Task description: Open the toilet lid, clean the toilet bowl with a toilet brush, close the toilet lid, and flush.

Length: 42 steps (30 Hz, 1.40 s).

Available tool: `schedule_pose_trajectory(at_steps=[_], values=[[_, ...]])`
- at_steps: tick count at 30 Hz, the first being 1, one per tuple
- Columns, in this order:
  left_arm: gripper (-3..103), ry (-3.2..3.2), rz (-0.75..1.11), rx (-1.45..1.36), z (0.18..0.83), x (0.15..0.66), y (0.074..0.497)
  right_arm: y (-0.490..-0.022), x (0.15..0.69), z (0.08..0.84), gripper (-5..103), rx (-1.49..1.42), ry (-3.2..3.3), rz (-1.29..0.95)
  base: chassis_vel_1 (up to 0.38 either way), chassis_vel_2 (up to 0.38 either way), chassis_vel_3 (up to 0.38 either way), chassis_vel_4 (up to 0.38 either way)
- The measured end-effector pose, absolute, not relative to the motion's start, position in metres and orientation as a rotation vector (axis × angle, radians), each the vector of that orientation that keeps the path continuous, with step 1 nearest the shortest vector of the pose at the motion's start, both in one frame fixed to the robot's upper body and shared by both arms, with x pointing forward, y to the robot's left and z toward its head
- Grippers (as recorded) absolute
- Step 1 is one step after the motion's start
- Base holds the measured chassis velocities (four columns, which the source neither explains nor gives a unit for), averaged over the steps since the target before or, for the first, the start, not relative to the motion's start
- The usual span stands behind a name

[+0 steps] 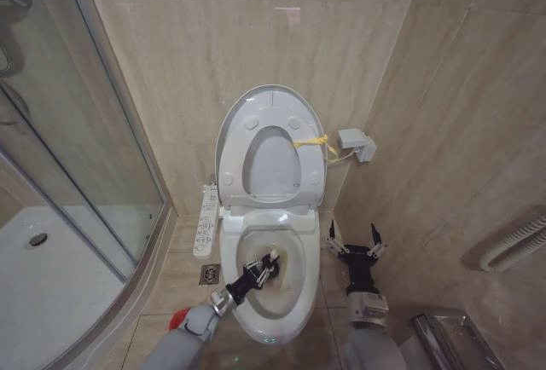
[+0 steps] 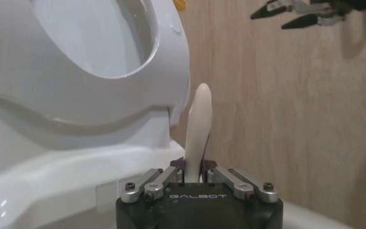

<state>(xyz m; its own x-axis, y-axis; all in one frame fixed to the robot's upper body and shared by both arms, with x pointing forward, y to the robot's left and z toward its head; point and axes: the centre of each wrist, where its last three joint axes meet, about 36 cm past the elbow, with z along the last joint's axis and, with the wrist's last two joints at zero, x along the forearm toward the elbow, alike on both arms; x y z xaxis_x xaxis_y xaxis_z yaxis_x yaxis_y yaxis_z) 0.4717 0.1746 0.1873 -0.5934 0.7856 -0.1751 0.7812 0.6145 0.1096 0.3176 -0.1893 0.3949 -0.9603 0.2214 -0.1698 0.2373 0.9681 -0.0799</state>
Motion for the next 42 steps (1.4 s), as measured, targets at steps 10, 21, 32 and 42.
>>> schedule_pose_trajectory(at_steps=[10, 21, 32, 42], values=[[16, 2.505, -0.060, 1.356, 0.234, 0.508, 0.096, -0.189, 0.318, 0.395, 100, 0.347, 2.957, -0.149, 0.000, 0.000, 0.000, 0.000], [16, 2.489, -0.151, 1.396, 0.232, 0.489, 0.056, -0.189, 0.318, 0.395, 100, 0.347, 2.957, -0.149, 0.000, 0.000, 0.000, 0.000], [16, 2.551, -0.056, 1.377, 0.203, 0.502, 0.088, -0.189, 0.318, 0.395, 100, 0.347, 2.957, -0.149, 0.000, 0.000, 0.000, 0.000], [16, 2.513, -0.124, 1.367, 0.218, 0.500, 0.064, -0.189, 0.318, 0.395, 100, 0.347, 2.957, -0.149, 0.000, 0.000, 0.000, 0.000]])
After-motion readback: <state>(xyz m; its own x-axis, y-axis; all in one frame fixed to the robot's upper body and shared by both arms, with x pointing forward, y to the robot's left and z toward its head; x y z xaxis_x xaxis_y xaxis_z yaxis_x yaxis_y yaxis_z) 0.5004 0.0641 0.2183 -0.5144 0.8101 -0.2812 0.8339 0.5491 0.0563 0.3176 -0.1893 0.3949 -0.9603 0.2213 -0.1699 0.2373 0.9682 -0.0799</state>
